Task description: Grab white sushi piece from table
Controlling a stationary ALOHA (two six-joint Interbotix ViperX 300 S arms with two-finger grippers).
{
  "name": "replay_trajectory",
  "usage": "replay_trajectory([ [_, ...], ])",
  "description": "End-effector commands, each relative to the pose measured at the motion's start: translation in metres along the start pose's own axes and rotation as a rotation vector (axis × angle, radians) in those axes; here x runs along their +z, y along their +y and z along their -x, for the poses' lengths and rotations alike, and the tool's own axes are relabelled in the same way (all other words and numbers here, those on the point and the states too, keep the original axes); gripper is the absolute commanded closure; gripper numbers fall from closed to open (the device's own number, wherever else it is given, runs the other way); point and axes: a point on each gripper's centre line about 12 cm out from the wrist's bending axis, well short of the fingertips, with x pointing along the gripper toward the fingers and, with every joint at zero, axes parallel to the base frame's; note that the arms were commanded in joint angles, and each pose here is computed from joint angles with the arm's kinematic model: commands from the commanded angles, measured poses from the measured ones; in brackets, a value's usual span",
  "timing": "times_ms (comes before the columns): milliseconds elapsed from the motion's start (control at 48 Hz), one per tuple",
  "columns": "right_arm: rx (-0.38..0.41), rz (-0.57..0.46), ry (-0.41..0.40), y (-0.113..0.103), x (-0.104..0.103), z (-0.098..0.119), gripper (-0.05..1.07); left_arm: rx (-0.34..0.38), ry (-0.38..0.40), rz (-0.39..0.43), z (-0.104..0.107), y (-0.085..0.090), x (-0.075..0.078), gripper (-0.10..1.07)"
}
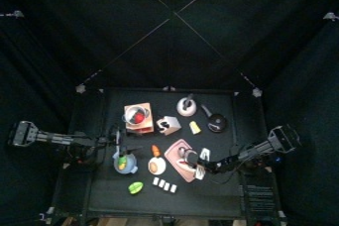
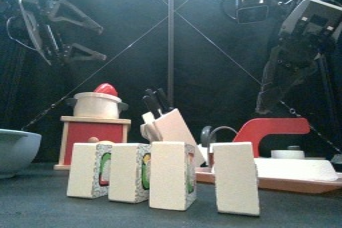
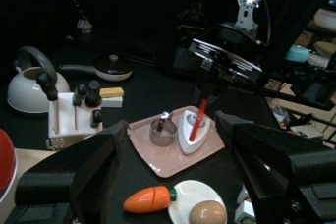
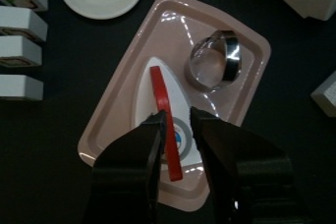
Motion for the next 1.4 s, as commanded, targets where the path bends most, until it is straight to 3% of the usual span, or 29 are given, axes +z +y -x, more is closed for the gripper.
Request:
replay_trajectory([
  [0,0.032,-0.010,-0.042,0.006,0.010,0.017,0.35,-0.003,-0.012,-0.001,-0.002,-0.001,0.004,-0.05],
  [167,0.065,-0.003,-0.054,0.017,0.010,0.025,0.35,-0.003,-0.012,0.000,-0.002,-0.001,0.004,-0.05],
  [375,0.107,-0.128,0.019,0.032,0.014,0.025,0.35,-0.003,-0.010,-0.001,-0.002,-0.001,0.004,-0.05],
  [646,0.148,-0.195,0.085,0.068,0.024,0.016,0.34,-0.003,0.004,0.001,-0.002,-0.001,0.002,-0.05],
  [854,0.173,-0.224,0.090,0.098,0.043,0.010,0.33,-0.002,0.002,0.004,-0.002,-0.001,0.002,-0.05],
  [1062,0.144,-0.203,0.100,0.123,0.051,-0.006,0.21,-0.003,0.001,0.006,-0.002,-0.002,0.002,-0.05],
  [1375,0.093,-0.119,0.141,0.141,0.045,-0.038,0.04,-0.006,0.003,0.006,-0.001,-0.002,0.002,-0.05],
])
